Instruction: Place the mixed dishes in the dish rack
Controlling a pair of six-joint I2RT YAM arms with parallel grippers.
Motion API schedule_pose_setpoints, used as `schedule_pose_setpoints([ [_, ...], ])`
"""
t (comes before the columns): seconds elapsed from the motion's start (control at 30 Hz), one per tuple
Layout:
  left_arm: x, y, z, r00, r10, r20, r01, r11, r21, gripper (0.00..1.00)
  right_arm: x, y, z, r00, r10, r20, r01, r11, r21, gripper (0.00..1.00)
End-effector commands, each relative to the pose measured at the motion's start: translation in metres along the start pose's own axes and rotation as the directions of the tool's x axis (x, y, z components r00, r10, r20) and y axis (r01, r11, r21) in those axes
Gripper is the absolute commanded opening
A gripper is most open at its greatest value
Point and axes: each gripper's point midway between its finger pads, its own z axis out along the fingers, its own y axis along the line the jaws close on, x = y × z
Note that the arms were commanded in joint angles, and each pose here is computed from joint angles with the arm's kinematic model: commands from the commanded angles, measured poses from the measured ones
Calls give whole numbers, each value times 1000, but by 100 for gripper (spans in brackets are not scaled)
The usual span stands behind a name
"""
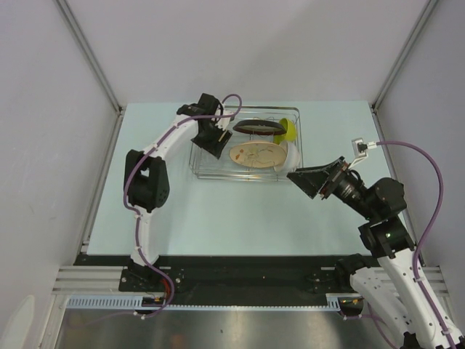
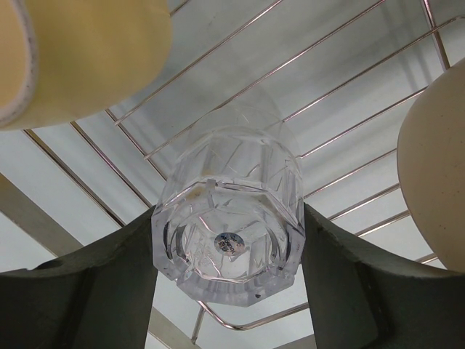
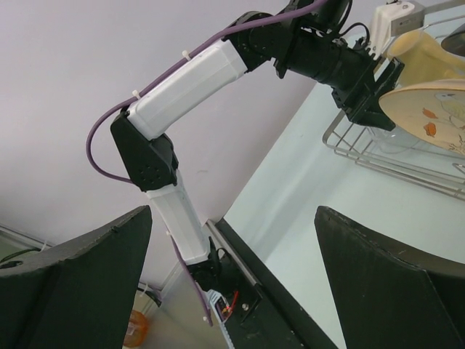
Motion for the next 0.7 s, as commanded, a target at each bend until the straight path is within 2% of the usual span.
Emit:
schedule_pose_setpoints([
  [0.0, -8, -5, -9, 999, 21, 37, -21, 1000, 4, 55, -2, 5, -2, 1000, -9, 12, 9, 1000, -24, 100],
  [0.07, -11, -6, -19, 998, 23, 56, -24, 1000, 5, 66, -3, 4, -2, 1000, -15, 14, 15, 1000, -19, 100],
  [0.1, -12, -6, -22, 998, 23, 64, -23, 1000, 1, 82, -2, 2, -1, 1000, -12, 13, 12, 1000, -9, 100],
  [0.17, -14, -7, -34, 996, 24, 86, -24, 1000, -1, 99, -3, 2, -1, 1000, -15, 12, 15, 1000, -10, 100],
  [0.47, -21, -5, -86, 984, 31, 178, -23, 999, -45, 100, -2, -3, -3, 999, -32, -9, 33, 998, 46, 100],
  [0.53, -33, -5, -119, 968, 40, 247, -25, 998, -64, 100, -8, -6, -3, 998, -59, -8, 59, 994, 89, 100],
  [0.6, -44, -5, -157, 948, 40, 316, -17, 997, -77, 100, -10, -34, -1, 996, -85, -41, 92, 968, 232, 100],
  [0.63, -48, -6, -186, 928, 47, 369, -14, 996, -91, 100, -25, -28, -1, 993, -117, -32, 122, 957, 264, 100],
  [0.67, -45, -9, -201, 925, 45, 378, -11, 996, -91, 100, -28, -42, 5, 991, -118, -64, 132, 935, 328, 100],
])
